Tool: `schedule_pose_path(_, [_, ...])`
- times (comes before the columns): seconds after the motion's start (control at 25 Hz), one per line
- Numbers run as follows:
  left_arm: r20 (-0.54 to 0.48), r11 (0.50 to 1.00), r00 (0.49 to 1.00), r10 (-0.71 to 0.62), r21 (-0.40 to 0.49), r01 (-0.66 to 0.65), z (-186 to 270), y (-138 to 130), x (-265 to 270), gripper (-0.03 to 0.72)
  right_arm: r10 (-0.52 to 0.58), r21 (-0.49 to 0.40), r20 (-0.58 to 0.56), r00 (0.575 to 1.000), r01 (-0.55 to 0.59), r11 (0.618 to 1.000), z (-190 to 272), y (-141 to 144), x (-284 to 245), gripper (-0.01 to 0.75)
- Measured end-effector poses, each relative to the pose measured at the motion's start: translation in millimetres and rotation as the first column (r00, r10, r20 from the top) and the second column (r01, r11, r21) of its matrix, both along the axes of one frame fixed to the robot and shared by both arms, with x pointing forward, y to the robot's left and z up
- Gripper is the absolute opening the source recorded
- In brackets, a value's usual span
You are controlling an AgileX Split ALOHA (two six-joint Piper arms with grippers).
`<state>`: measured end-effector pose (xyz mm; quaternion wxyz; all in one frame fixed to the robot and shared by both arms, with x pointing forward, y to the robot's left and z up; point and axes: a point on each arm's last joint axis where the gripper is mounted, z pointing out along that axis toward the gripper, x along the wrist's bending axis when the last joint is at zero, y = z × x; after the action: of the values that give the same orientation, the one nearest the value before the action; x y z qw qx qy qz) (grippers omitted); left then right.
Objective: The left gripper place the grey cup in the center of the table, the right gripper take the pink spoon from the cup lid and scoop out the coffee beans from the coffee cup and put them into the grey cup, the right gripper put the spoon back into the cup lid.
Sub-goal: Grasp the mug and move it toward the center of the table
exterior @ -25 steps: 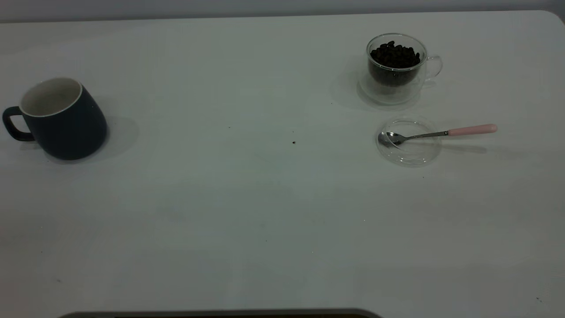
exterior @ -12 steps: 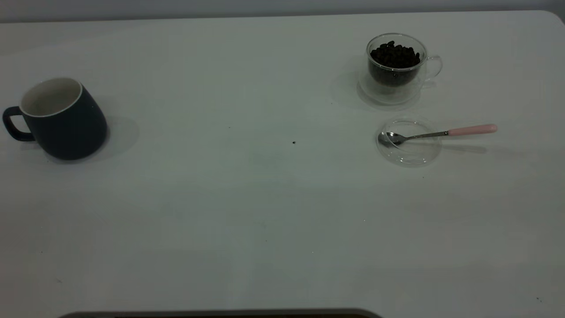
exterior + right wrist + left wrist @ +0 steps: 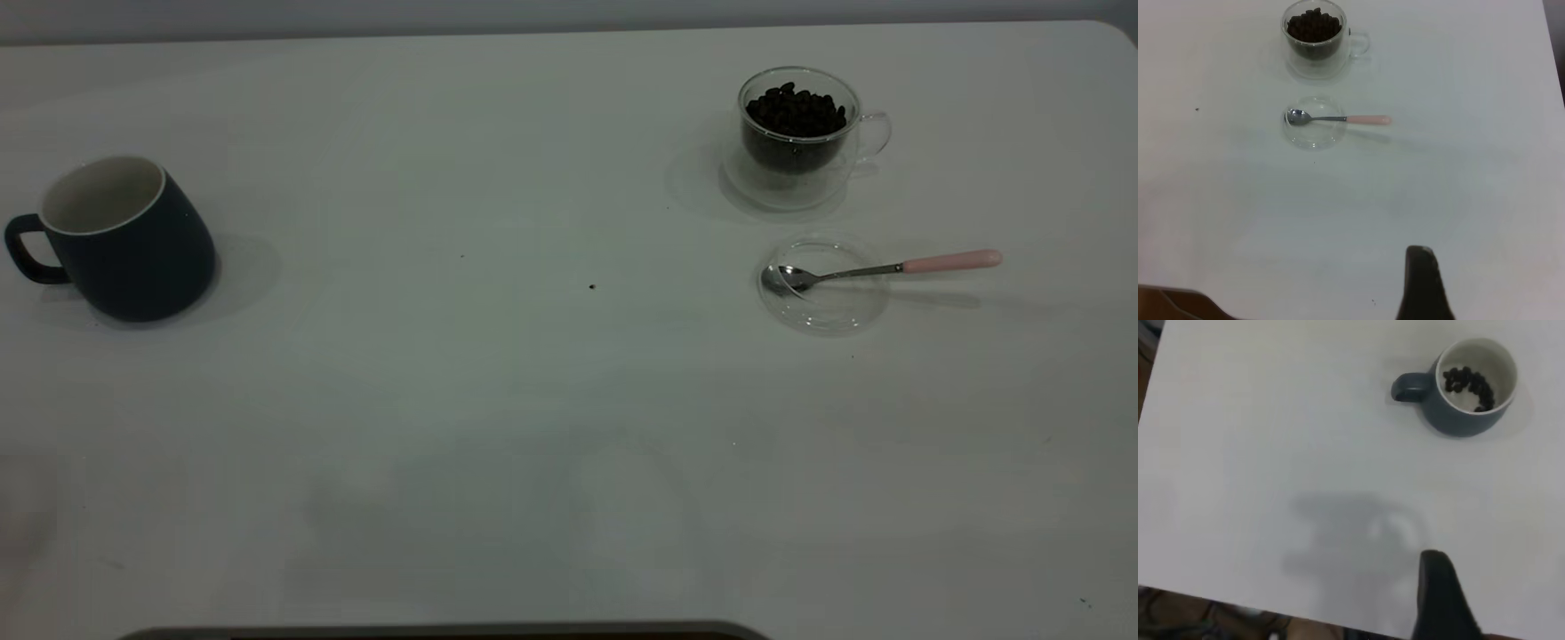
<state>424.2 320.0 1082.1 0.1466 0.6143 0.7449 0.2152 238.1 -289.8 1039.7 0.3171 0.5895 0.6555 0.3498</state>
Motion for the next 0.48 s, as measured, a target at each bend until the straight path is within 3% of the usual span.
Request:
schedule_pose_path(0.24, [-0.153, 0.993, 0.987, -0.049, 0.095, 0.064, -39, 11, 78, 0.501, 0.0, 0.0, 0.0, 1.0, 0.0, 1.0, 0, 0, 0, 0.556])
schedule_pose_path(0.48, [-0.299, 0.988, 0.952, -0.071, 0.113, 0.11, -93, 48, 144, 0.501, 0.0, 0.0, 0.0, 1.0, 0.0, 1.0, 0, 0, 0, 0.556])
